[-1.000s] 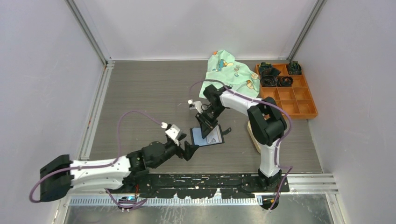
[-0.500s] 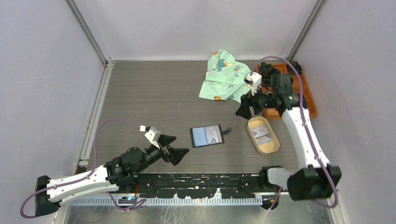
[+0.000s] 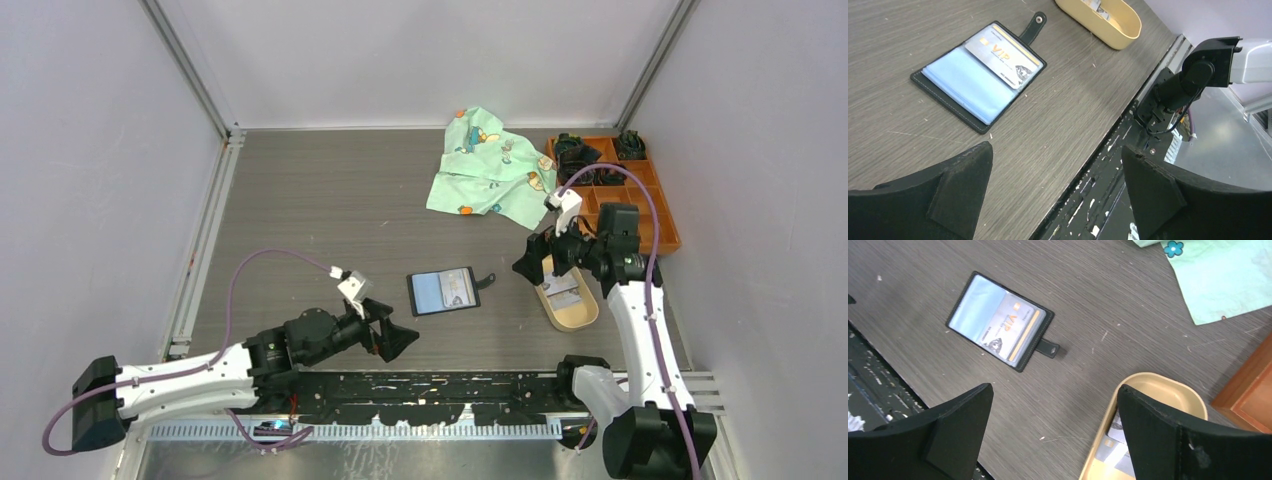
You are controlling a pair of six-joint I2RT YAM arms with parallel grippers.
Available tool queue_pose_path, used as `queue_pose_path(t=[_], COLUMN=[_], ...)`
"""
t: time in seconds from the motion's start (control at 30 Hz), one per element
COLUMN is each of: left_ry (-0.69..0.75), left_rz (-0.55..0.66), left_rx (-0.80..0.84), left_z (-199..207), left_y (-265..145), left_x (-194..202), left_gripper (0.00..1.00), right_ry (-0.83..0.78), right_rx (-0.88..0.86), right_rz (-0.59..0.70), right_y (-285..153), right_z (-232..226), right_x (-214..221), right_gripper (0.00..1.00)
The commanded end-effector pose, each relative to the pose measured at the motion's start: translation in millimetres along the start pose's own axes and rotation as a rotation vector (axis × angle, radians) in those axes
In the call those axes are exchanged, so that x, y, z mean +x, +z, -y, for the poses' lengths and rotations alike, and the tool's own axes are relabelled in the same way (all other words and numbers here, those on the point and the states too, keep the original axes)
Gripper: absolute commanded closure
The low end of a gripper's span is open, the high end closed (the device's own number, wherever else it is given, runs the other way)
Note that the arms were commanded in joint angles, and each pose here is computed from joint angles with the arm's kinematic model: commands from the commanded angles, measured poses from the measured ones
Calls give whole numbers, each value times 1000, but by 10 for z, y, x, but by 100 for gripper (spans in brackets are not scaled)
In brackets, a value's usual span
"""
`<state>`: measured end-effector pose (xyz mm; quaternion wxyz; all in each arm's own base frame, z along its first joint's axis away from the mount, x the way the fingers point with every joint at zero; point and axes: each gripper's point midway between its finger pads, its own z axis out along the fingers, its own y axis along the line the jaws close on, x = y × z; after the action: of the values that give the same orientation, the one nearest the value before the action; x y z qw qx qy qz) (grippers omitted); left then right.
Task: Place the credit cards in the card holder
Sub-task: Move the storage box to the center of the board.
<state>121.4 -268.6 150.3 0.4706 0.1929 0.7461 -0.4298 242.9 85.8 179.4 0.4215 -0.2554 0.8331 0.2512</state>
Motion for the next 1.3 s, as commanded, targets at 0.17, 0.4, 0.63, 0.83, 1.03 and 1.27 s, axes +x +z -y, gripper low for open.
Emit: queue_pose_path(t=[0.17,0.4,0.63,0.83,1.03,1.27], left_ry=[-7,11,38,59,57,50], left_rz=[35,55,-41,-67,-45,-28], left_rx=[23,22,32,13,13,26], left_z=[157,99,48,-68,-125,-109], left_y=[122,292,518,528,474,425], left_x=[-262,-328,-108,5,16,-4], left_gripper=[1,2,7,8,8,9], right_ry=[-63,29,-108,-123,-74,-106], right_rx=[147,121,227,303,230,159], right_rz=[-94,-211,-425,-501,-552,-607], right_y=[3,100,-74,-158,33,345], right_z=[403,469,781,928,879,733], right_x=[89,325,643,781,928,959], right_gripper=[7,24,49,68,71,72])
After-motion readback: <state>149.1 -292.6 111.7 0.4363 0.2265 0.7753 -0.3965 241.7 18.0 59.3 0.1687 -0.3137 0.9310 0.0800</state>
